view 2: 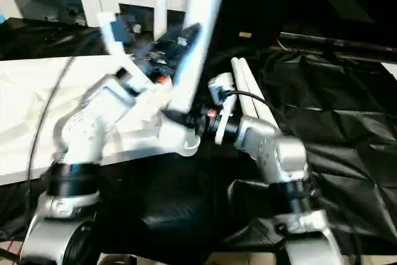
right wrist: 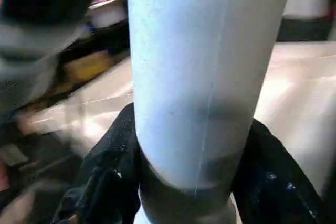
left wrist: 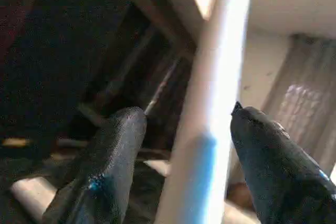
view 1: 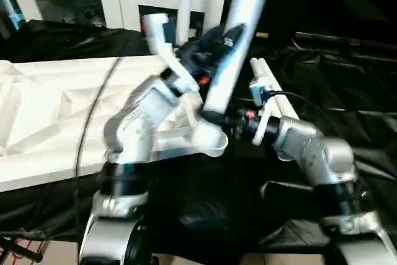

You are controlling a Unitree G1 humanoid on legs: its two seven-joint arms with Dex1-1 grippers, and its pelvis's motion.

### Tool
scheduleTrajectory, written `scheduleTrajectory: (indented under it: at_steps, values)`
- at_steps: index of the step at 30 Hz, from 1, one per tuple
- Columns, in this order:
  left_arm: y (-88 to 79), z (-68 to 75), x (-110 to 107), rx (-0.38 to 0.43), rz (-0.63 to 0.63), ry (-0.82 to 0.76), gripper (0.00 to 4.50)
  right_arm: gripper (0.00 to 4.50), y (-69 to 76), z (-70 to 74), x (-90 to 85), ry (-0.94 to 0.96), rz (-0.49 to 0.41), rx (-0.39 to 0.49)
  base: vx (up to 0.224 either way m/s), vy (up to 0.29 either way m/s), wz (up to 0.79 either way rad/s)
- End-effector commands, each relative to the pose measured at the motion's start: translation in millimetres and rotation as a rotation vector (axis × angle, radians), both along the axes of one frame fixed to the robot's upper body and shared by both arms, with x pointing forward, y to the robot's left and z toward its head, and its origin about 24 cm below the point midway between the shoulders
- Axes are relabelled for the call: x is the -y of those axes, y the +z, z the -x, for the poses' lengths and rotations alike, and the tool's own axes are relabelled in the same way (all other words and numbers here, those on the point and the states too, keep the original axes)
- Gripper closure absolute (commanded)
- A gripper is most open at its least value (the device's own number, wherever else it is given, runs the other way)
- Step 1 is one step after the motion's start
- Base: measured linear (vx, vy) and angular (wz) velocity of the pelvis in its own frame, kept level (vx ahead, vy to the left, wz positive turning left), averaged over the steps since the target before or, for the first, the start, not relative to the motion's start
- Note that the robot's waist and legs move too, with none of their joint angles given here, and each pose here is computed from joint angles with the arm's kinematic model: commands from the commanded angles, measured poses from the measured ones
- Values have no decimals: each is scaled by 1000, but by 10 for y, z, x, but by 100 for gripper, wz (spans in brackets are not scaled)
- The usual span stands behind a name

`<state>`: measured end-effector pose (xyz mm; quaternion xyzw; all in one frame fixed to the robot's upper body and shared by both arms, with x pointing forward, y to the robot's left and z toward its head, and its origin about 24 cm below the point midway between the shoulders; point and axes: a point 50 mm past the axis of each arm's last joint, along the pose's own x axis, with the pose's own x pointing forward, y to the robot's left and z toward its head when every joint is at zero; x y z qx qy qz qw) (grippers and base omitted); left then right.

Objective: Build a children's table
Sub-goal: Pick table leg

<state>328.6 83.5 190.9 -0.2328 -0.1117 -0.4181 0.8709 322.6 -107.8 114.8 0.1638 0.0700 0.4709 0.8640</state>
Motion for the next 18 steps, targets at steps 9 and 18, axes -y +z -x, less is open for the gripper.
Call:
scheduleTrajectory:
  at_steps: [9,18]
  values:
    - [-429,25,-417,21,-583,280,143,263,-152,1,410,-464,111,41,0,0,0]
    - [-999,85,-401,-14,-893,-189,143,263,-276,-13,493,-527,134,20,0,0,0]
